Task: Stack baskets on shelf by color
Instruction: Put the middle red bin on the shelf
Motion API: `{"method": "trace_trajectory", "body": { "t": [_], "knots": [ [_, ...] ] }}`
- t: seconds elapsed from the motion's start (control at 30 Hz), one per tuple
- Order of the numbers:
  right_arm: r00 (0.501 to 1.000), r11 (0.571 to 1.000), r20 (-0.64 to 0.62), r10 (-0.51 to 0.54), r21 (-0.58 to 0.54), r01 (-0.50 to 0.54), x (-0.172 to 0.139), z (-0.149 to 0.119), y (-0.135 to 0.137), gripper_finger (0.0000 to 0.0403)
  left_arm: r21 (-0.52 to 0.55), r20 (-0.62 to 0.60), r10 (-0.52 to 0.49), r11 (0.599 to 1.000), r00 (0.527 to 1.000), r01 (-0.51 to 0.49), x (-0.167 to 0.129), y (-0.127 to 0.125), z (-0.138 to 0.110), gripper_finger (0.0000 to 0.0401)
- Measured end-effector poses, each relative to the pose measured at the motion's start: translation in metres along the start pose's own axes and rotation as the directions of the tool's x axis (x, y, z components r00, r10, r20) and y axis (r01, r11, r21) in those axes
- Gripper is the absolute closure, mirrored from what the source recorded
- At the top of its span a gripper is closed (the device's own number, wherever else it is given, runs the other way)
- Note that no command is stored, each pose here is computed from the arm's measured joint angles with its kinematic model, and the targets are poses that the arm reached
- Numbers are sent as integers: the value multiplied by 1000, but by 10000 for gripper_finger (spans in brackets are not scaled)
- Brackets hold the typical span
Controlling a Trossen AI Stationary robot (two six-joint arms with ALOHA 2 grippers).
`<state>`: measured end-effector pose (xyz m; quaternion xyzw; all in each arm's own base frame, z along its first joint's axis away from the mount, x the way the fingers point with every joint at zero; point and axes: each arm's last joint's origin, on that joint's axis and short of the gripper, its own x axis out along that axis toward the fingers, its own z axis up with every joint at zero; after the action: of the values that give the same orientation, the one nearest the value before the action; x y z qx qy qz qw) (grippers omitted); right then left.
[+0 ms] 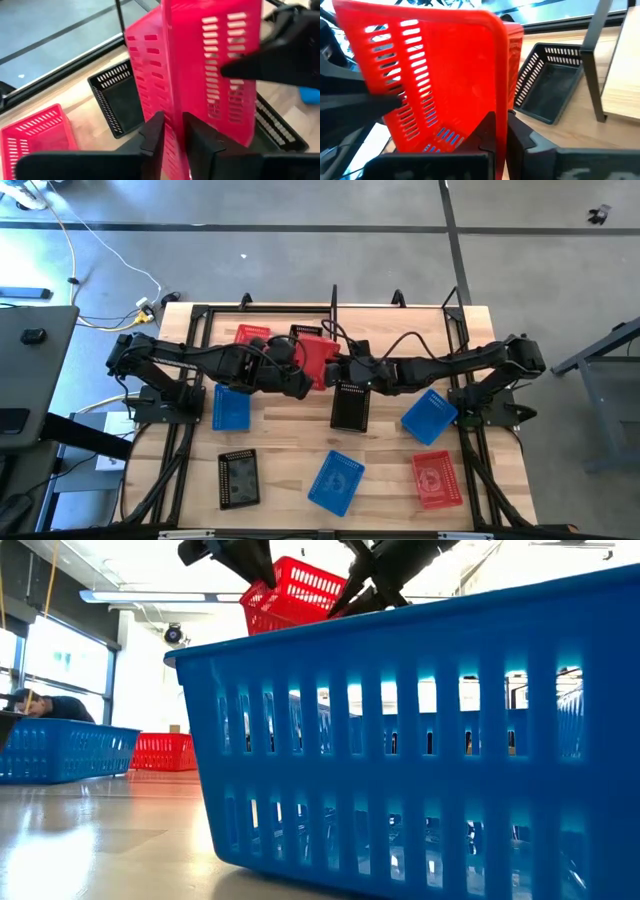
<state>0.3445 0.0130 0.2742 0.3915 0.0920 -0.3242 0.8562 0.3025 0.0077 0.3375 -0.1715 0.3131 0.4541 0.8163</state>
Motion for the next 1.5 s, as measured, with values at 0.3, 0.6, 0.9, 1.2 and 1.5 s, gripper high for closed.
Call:
{"method": "trace_trajectory", "body": {
  "t": [0.3, 0.6, 0.9, 1.2, 1.5],
  "knots": [
    [997, 998, -31, -67, 17, 68, -1, -4, -7, 402, 167, -57, -46, 984, 997, 55, 1, 0, 0, 274],
    [985, 985, -40, -169, 16, 170, -5, -6, -17, 402, 291, -86, -65, 953, 994, 87, 0, -1, -2, 265],
    [973, 979, -116, -198, 12, 201, -31, 13, -25, 402, 374, -80, -78, 922, 994, 103, -5, 1, -2, 267],
    [969, 980, -148, -197, -4, 199, -56, 61, -44, 402, 394, -58, -65, 916, 996, 83, -5, 3, 1, 267],
    [968, 978, -145, -204, 17, 209, -58, 115, -80, 403, 392, -53, -62, 917, 997, 78, -4, 3, 1, 268]
  ]
}}
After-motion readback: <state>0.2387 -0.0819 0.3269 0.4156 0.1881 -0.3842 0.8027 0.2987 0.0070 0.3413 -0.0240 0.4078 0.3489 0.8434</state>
